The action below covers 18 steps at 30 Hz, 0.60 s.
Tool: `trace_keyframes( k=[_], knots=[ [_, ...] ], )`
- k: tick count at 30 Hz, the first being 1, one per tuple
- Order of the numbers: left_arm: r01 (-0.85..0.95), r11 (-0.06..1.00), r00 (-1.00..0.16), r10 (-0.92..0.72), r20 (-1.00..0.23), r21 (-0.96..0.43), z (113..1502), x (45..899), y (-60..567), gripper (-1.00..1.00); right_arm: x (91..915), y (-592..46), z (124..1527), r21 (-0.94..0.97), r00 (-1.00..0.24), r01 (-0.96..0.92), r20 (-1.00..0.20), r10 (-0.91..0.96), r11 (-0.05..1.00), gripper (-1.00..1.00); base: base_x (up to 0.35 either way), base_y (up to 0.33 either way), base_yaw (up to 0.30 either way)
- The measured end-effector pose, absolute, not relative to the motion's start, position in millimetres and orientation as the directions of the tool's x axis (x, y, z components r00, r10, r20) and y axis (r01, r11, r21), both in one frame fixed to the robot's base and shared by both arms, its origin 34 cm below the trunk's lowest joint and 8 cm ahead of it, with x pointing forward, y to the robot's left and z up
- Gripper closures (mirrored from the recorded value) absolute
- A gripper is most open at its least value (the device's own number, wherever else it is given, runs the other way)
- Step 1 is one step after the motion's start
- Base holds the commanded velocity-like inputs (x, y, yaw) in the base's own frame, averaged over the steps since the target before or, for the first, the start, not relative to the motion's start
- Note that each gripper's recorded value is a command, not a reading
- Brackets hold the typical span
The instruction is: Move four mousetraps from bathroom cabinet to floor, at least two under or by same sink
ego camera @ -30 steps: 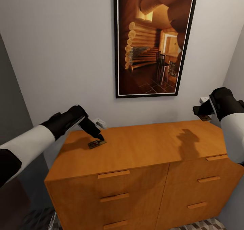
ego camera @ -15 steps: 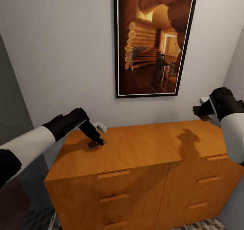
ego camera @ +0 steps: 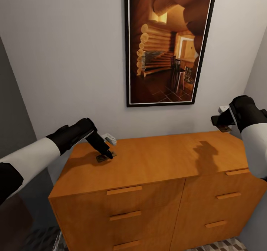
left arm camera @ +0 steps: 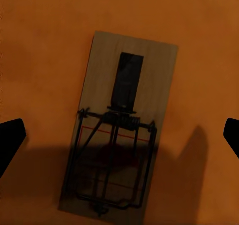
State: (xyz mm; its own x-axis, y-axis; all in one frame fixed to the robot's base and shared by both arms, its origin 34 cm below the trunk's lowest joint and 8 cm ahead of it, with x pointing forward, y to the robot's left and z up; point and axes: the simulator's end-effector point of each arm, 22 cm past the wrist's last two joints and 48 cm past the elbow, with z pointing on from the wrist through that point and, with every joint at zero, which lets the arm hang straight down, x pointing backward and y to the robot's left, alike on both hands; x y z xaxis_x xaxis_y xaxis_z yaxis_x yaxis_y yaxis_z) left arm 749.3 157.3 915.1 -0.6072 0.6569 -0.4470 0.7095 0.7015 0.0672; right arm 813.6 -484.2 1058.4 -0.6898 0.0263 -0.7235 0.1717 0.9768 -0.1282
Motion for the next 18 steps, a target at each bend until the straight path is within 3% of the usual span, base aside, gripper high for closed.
trace_keyframes(
  k=[18],
  knots=[
    [0.666,0.744,-0.660,0.620,-0.424,0.053,902.1,755.1,179.4,-1.00,813.5,-484.8,1058.5,-0.128,-0.690,0.173,-0.724,0.027,0.977,1.00,0.000,0.000,0.000]
  ],
)
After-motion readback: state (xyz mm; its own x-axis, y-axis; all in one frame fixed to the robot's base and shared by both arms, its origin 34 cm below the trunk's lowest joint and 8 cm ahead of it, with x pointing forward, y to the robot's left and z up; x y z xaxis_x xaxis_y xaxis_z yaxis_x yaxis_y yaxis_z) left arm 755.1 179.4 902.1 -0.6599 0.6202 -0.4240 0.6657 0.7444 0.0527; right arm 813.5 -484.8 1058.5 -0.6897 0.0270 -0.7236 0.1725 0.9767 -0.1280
